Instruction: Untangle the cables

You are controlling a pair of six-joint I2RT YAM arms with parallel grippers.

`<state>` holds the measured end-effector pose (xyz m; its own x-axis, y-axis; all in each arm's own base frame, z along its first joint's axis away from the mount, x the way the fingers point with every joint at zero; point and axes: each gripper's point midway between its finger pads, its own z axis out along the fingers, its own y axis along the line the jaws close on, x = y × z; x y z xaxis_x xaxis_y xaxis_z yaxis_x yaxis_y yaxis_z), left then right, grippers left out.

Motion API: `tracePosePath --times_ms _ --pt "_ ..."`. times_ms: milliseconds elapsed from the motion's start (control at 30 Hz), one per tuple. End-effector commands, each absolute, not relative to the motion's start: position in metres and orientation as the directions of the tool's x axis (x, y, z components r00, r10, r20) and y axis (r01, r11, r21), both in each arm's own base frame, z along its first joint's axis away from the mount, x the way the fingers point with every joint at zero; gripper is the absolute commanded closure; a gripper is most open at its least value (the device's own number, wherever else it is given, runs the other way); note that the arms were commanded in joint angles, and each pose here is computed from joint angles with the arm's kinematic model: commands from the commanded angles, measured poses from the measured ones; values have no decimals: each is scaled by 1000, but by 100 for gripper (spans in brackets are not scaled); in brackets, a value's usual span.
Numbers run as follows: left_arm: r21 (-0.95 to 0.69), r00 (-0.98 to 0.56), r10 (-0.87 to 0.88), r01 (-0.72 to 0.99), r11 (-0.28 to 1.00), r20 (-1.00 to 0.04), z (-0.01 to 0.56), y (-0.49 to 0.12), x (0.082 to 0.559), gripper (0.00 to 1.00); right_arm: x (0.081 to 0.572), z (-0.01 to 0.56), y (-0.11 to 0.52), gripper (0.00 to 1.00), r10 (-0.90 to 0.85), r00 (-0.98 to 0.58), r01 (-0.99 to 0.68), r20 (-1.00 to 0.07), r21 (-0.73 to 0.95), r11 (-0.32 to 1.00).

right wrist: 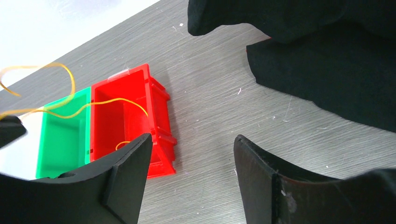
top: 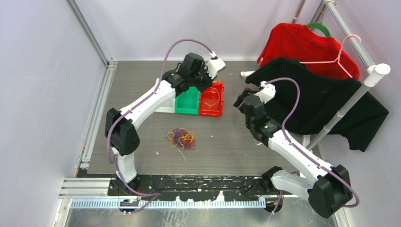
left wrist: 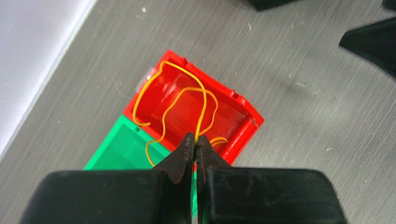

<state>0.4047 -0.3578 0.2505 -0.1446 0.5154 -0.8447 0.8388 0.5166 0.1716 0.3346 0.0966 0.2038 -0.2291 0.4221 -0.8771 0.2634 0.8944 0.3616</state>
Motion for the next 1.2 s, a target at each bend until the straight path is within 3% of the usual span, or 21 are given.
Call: tracePosePath --times_ms 0,467,967,1067,1167 --pt "191 -170 577 838 511 -799 230 -351 398 100 336 221 91 31 460 -169 258 -872 411 874" --pt "222 -253 741 851 476 -622 166 -366 387 100 335 226 84 32 497 -152 270 -854 448 852" --pt "347 -238 748 772 533 -619 129 -373 433 100 335 224 80 32 498 -148 279 -855 447 850" --pt "299 -235 740 806 511 -630 133 -380 429 84 335 224 79 31 497 -147 281 -855 446 850" --pt "222 -258 726 840 494 -638 155 -380 425 56 335 225 78 29 493 -146 283 -857 442 851"
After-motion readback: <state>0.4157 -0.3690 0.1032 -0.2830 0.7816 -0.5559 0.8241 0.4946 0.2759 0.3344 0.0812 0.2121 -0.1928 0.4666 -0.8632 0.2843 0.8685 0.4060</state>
